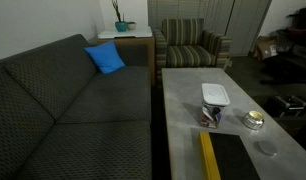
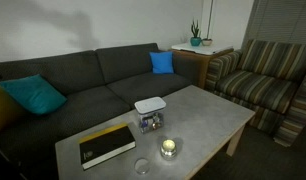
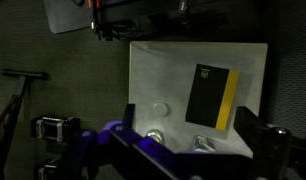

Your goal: Remove the white lid from the clear container

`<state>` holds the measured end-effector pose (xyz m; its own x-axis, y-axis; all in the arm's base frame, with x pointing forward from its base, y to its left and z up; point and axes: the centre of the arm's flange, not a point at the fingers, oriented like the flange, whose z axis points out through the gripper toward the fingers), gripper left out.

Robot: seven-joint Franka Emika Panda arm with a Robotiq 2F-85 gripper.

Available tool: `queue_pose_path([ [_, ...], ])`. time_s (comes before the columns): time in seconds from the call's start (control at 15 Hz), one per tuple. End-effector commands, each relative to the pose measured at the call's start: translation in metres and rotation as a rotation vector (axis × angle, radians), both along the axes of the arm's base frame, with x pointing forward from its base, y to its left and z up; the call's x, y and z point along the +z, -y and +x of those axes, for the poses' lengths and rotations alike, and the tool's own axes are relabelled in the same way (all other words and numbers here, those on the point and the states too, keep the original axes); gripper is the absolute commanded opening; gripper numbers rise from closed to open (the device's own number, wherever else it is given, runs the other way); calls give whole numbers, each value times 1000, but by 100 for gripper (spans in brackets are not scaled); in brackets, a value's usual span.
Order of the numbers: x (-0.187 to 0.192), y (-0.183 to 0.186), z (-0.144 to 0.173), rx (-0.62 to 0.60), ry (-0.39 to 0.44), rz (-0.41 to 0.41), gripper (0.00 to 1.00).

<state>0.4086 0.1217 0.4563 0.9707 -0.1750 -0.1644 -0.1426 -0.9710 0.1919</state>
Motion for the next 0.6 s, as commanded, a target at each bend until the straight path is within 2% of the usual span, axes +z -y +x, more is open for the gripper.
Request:
queue_pose_path([
  [0.0, 0, 0, 0, 0, 0, 0, 100],
  [0.27, -28, 3, 28, -31, -15, -11, 100],
  [0.33, -38, 3, 33, -32, -38, -6, 100],
  [0.4, -45, 3, 37, -35, -102, -6, 100],
  [0.47, -30, 4, 15, -24, -37, -7, 100],
  [0.53, -40, 5, 20, -27, -61, -6, 100],
])
